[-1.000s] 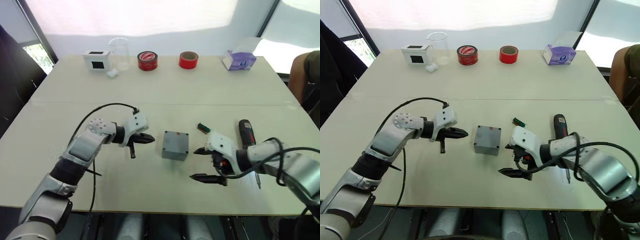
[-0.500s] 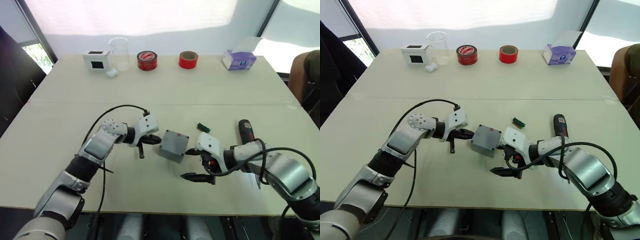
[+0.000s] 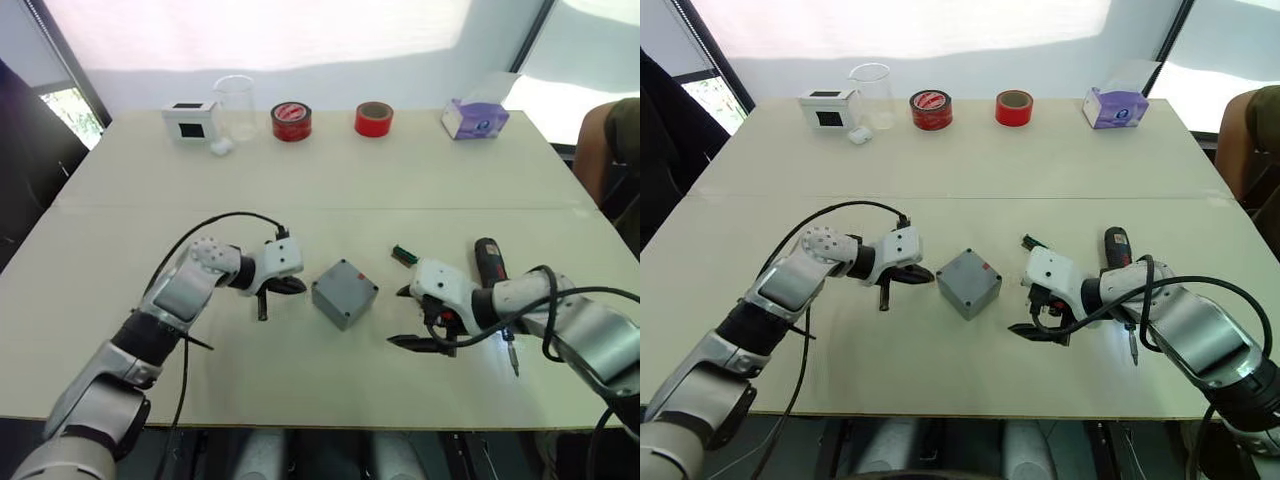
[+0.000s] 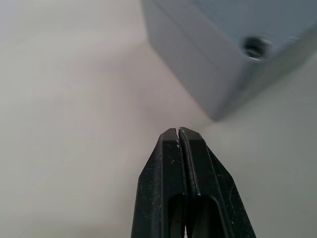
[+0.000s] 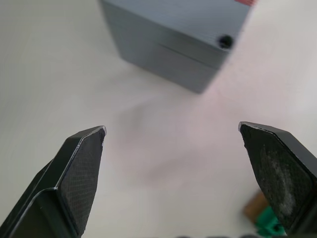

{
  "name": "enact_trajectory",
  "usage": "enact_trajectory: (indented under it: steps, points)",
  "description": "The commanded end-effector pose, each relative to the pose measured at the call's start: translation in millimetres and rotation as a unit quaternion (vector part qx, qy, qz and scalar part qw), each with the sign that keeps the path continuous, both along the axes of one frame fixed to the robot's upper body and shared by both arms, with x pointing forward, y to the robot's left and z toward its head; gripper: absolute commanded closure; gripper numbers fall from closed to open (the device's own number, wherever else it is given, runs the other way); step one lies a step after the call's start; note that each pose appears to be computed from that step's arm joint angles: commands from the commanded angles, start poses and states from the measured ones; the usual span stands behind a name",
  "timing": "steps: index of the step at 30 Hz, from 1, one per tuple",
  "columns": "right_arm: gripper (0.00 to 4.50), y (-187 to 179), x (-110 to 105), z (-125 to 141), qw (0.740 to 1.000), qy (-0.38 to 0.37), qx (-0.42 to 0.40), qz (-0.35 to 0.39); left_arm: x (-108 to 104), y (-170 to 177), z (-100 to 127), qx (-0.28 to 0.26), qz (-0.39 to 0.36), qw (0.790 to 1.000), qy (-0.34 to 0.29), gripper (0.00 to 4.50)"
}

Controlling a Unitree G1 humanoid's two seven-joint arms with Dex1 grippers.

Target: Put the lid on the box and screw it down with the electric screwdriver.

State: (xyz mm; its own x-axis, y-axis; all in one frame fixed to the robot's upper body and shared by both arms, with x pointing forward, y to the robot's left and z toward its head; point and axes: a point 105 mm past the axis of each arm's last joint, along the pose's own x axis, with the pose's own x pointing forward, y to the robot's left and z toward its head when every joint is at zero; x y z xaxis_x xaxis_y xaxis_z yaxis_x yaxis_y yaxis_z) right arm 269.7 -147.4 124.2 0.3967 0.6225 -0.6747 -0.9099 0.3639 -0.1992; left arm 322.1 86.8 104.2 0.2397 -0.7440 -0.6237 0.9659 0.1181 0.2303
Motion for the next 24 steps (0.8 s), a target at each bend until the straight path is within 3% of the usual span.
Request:
enact_trajectory:
  steps: [1,4,9,15,24]
  points:
    - [0.06,4,14,4,0.999,-0.037,-0.010,0.013,-16,-3,10,-0.009,-0.029,0.999,0.011,4.50]
    - [0.06,14,19,4,0.999,-0.040,0.002,0.029,-23,-10,7,-0.015,-0.034,0.999,0.022,4.50]
    - [0.06,27,10,1,0.998,-0.017,0.018,0.064,-10,-27,15,-0.057,-0.005,0.998,0.001,4.50]
    - [0.06,36,-7,-8,0.996,0.009,0.032,0.081,0,-23,9,-0.045,0.009,0.999,-0.017,4.50]
    - [0.06,47,-15,-9,0.995,0.016,0.055,0.076,4,-22,8,-0.049,0.009,0.999,-0.019,4.50]
